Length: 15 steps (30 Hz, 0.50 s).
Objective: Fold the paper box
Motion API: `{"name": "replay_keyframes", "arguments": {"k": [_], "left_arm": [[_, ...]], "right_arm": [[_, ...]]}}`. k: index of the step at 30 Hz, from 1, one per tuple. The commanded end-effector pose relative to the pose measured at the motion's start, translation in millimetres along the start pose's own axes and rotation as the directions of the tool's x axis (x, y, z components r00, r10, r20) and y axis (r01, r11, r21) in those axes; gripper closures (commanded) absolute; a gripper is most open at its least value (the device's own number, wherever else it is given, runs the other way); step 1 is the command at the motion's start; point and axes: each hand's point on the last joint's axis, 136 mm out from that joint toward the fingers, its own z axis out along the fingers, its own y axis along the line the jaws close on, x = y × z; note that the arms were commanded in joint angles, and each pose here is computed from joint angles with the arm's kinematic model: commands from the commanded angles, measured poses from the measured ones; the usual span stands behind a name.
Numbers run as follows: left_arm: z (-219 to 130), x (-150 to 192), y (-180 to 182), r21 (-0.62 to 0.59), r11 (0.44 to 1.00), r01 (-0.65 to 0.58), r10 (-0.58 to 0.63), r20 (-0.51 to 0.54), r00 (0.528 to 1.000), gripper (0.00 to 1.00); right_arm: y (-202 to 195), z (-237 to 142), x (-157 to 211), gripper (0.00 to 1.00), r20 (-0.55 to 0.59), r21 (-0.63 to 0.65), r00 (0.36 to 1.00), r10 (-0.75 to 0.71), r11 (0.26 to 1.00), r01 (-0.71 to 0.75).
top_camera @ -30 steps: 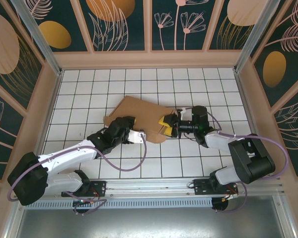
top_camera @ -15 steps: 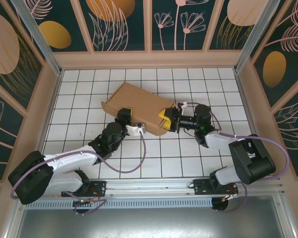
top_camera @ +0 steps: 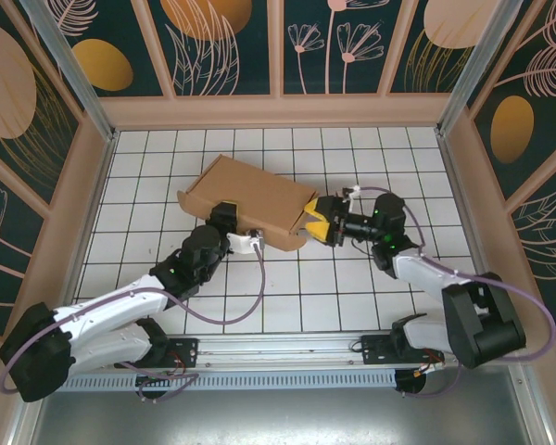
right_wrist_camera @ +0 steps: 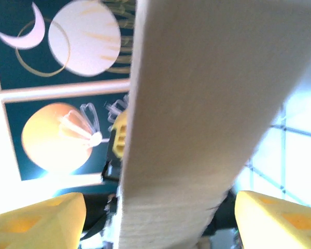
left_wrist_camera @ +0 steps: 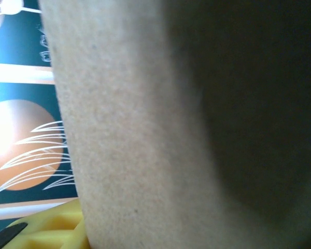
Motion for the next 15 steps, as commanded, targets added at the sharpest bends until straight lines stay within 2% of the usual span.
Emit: {"name": "replay_keyframes", "arguments": {"k": [1, 3, 6, 9, 12, 15], "left_arm": [[-20, -14, -23, 0.286, 0.953, 0.099, -0.113, 0.035, 0.993, 0.55], [-40, -25, -43, 0.515, 0.840, 0.174, -0.197, -0.009, 0.980, 0.56], [-60, -33, -49, 0.671, 0.675, 0.308, -0.272, -0.162, 0.949, 0.60], [-69, -34, -46, 0.695, 0.598, 0.399, -0.298, -0.269, 0.916, 0.61], [-65, -41, -44, 0.697, 0.555, 0.453, -0.321, -0.323, 0.890, 0.62], [-61, -41, -54, 0.714, 0.519, 0.470, -0.269, -0.385, 0.883, 0.64]], "right_arm": [[-16, -27, -25, 0.21, 0.141, 0.193, 0.985, -0.102, 0.978, 0.073], [-15, -46, -41, 0.21, 0.190, 0.355, 0.950, -0.246, 0.920, 0.167], [-13, -66, -53, 0.19, 0.188, 0.525, 0.896, -0.401, 0.813, 0.253], [-15, -71, -55, 0.20, 0.174, 0.556, 0.882, -0.438, 0.783, 0.280], [-24, -68, -55, 0.25, 0.155, 0.553, 0.894, -0.421, 0.786, 0.274], [-36, -62, -52, 0.28, 0.137, 0.530, 0.912, -0.386, 0.807, 0.262]]}}
